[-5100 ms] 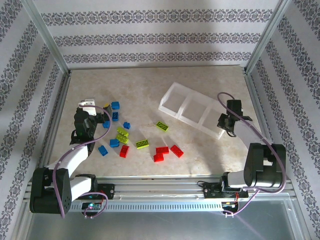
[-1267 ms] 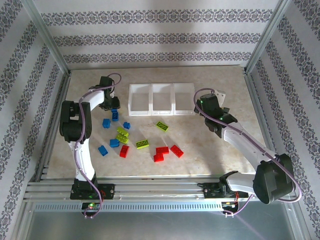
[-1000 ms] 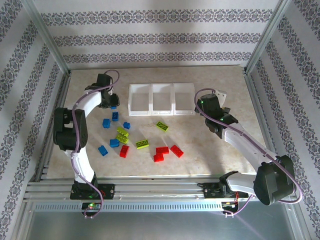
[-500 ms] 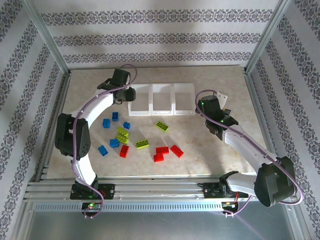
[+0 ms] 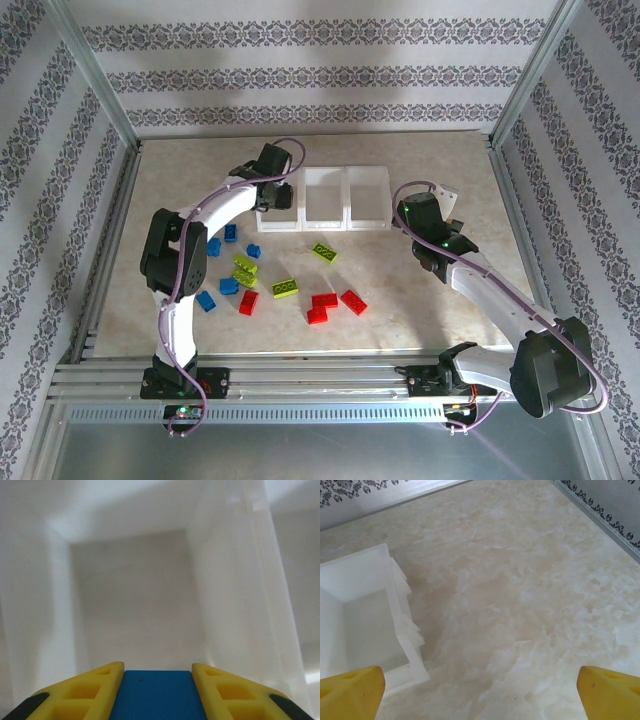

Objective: Sort the legos into containers by color
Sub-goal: Place the lego in the container, then pick up the lego from the middle-left of the table.

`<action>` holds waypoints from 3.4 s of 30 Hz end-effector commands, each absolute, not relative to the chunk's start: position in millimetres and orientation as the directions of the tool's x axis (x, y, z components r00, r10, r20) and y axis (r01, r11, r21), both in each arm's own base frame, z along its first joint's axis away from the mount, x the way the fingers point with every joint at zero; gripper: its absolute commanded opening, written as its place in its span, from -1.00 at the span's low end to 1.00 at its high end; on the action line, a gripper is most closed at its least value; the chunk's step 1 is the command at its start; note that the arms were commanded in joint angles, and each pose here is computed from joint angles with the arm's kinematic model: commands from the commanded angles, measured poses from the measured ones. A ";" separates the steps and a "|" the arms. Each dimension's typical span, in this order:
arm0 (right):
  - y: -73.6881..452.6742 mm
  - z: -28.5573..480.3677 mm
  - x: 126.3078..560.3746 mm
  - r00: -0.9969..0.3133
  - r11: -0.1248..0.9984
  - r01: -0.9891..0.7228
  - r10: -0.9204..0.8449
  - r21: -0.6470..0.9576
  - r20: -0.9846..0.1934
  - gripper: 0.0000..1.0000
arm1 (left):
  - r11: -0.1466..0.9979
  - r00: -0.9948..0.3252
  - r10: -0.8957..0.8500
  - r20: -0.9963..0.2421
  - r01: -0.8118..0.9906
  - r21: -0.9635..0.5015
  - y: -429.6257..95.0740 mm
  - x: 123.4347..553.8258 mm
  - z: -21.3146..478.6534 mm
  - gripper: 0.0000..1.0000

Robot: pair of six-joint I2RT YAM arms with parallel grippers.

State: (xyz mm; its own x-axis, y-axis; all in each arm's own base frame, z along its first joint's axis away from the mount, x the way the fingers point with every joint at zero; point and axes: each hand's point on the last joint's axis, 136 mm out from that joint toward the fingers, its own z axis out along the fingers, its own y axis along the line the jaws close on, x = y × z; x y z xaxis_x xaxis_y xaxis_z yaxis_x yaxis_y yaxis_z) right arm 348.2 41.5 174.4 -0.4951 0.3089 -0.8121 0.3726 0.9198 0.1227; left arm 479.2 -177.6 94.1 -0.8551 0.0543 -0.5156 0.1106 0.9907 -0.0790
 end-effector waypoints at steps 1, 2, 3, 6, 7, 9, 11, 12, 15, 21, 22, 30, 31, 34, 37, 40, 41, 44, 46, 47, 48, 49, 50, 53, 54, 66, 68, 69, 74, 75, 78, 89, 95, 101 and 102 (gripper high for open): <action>39.4 173.2 344.2 -0.481 0.914 0.389 0.311 0.118 -0.819 0.97 | 0.992 -0.856 0.069 -0.513 0.115 -0.059 -183.0 481.3 94.0 -0.38; 39.5 173.7 344.3 -0.480 0.914 0.389 0.312 0.120 -0.820 0.97 | 0.992 -0.858 0.068 -0.510 0.112 -0.056 -182.8 481.5 92.1 -0.37; 39.5 174.2 344.2 -0.479 0.914 0.388 0.311 0.120 -0.821 0.96 | 0.993 -0.860 0.066 -0.506 0.108 -0.053 -182.6 481.8 90.6 -0.33; 38.7 176.8 344.4 -0.475 0.914 0.388 0.307 0.117 -0.825 0.97 | 0.994 -0.865 0.064 -0.497 0.101 -0.048 -182.7 483.1 88.0 -0.15; 38.4 177.5 344.2 -0.474 0.914 0.388 0.306 0.116 -0.826 0.97 | 0.994 -0.864 0.063 -0.500 0.099 -0.047 -183.3 484.0 89.2 -0.12; 38.4 179.5 344.3 -0.470 0.915 0.386 0.304 0.117 -0.828 0.97 | 0.994 -0.862 0.061 -0.504 0.097 -0.046 -183.6 485.2 90.8 -0.10; 37.4 180.4 344.2 -0.468 0.915 0.388 0.302 0.115 -0.830 0.97 | 0.994 -0.859 0.060 -0.508 0.098 -0.049 -184.7 486.0 93.8 -0.04; 37.2 180.8 344.3 -0.467 0.914 0.389 0.303 0.115 -0.831 0.97 | 0.994 -0.859 0.061 -0.509 0.100 -0.050 -185.2 486.1 95.6 -0.03; 37.0 182.3 345.1 -0.466 0.915 0.388 0.297 0.110 -0.834 0.97 | 0.994 -0.854 0.061 -0.517 0.099 -0.046 -184.7 485.7 103.3 0.00; 37.3 185.0 348.5 -0.461 0.914 0.391 0.296 0.108 -0.837 0.97 | 0.994 -0.805 0.037 -0.592 0.089 -0.060 -180.2 483.6 139.4 0.17; 37.2 185.2 349.1 -0.460 0.913 0.393 0.296 0.107 -0.837 0.97 | 0.994 -0.795 0.032 -0.606 0.087 -0.062 -178.5 481.6 147.1 0.22; 36.4 181.9 351.3 -0.461 0.906 0.410 0.305 0.104 -0.833 0.96 | 0.997 -0.700 -0.035 -0.713 0.020 -0.069 -143.7 457.0 193.0 0.99; 36.0 182.1 351.5 -0.461 0.905 0.412 0.305 0.103 -0.834 0.97 | 0.997 -0.694 -0.052 -0.718 0.008 -0.080 -137.5 452.0 195.7 0.99; 35.0 181.6 351.8 -0.461 0.903 0.418 0.302 0.096 -0.834 0.96 | 0.994 -0.680 -0.110 -0.725 -0.054 -0.099 -110.8 434.7 198.5 0.99; 34.5 181.5 351.8 -0.459 0.901 0.422 0.306 0.098 -0.834 0.97 | 0.989 -0.680 -0.148 -0.718 -0.115 -0.095 -82.6 412.7 194.9 0.99; 33.5 181.1 351.7 -0.455 0.898 0.429 0.309 0.098 -0.835 0.97 | 0.983 -0.677 -0.170 -0.717 -0.170 -0.073 -57.4 390.1 189.6 0.99; 33.3 180.9 351.7 -0.455 0.897 0.431 0.310 0.098 -0.835 0.96 | 0.980 -0.679 -0.175 -0.713 -0.187 -0.063 -49.4 381.9 186.8 0.99; 33.6 181.6 352.5 -0.452 0.896 0.432 0.313 0.102 -0.835 0.96 | 0.973 -0.699 -0.192 -0.689 -0.229 -0.040 -29.6 361.3 175.2 0.99; 33.8 183.0 353.4 -0.449 0.896 0.432 0.313 0.103 -0.837 0.96 | 0.967 -0.721 -0.203 -0.663 -0.252 -0.022 -19.1 350.1 165.2 0.99; 34.1 184.0 353.8 -0.448 0.897 0.431 0.312 0.104 -0.837 0.97 | 0.966 -0.737 -0.206 -0.644 -0.258 -0.013 -15.4 344.9 158.2 0.99; 34.3 185.2 354.5 -0.448 0.897 0.429 0.310 0.103 -0.839 0.96 | 0.966 -0.756 -0.208 -0.621 -0.258 -0.009 -13.0 340.1 150.8 0.99; 34.5 186.1 355.0 -0.448 0.899 0.427 0.307 0.101 -0.840 0.97 | 0.965 -0.766 -0.211 -0.607 -0.260 -0.006 -11.3 337.1 146.0 0.99; 34.9 187.8 355.6 -0.448 0.900 0.424 0.305 0.100 -0.841 0.97 | 0.965 -0.779 -0.214 -0.589 -0.262 -0.004 -9.2 333.8 139.7 0.99; 36.0 190.7 356.4 -0.448 0.902 0.420 0.303 0.101 -0.841 0.97 | 0.962 -0.807 -0.225 -0.547 -0.274 0.009 -3.8 327.4 123.9 0.99; 36.0 191.2 356.1 -0.447 0.902 0.419 0.303 0.102 -0.842 0.97 | 0.962 -0.814 -0.226 -0.534 -0.274 0.011 -2.6 326.3 119.0 0.99; 32.6 192.2 350.7 -0.442 0.896 0.432 0.312 0.105 -0.841 0.96 | 0.950 -0.869 -0.294 -0.397 -0.311 -0.022 7.7 335.0 73.3 0.84; 31.0 192.6 349.1 -0.440 0.894 0.437 0.312 0.103 -0.842 0.97 | 0.946 -0.872 -0.307 -0.381 -0.323 -0.024 10.3 335.1 67.2 0.84; 30.5 192.4 348.3 -0.439 0.893 0.438 0.313 0.104 -0.842 0.96 | 0.946 -0.875 -0.308 -0.373 -0.323 -0.023 11.4 335.6 64.8 0.84; 28.5 192.3 346.2 -0.432 0.889 0.445 0.316 0.105 -0.844 0.97 | 0.953 -0.896 -0.293 -0.333 -0.302 -0.027 9.4 340.2 53.2 0.74; 28.1 191.9 346.1 -0.432 0.889 0.446 0.317 0.105 -0.844 0.97 | 0.953 -0.897 -0.292 -0.331 -0.300 -0.026 9.5 341.8 51.4 0.73; 28.6 191.8 346.3 -0.433 0.889 0.445 0.317 0.106 -0.844 0.97 | 0.954 -0.902 -0.291 -0.320 -0.301 -0.020 10.8 345.1 45.9 0.72; 28.1 189.7 345.2 -0.436 0.889 0.446 0.317 0.104 -0.842 0.96 | 0.953 -0.905 -0.290 -0.311 -0.302 -0.010 14.7 360.4 33.2 0.63; 28.1 189.1 344.5 -0.435 0.888 0.447 0.320 0.107 -0.842 0.97 | 0.947 -0.899 -0.310 -0.311 -0.321 -0.017 18.2 363.9 30.4 0.37; 28.6 189.5 345.9 -0.435 0.889 0.445 0.320 0.108 -0.842 0.96 | 0.946 -0.896 -0.314 -0.315 -0.322 -0.025 17.9 369.2 27.7 0.18; 29.1 189.4 346.1 -0.435 0.889 0.444 0.319 0.107 -0.842 0.97 | 0.946 -0.896 -0.314 -0.315 -0.322 -0.025 17.9 370.1 26.9 0.15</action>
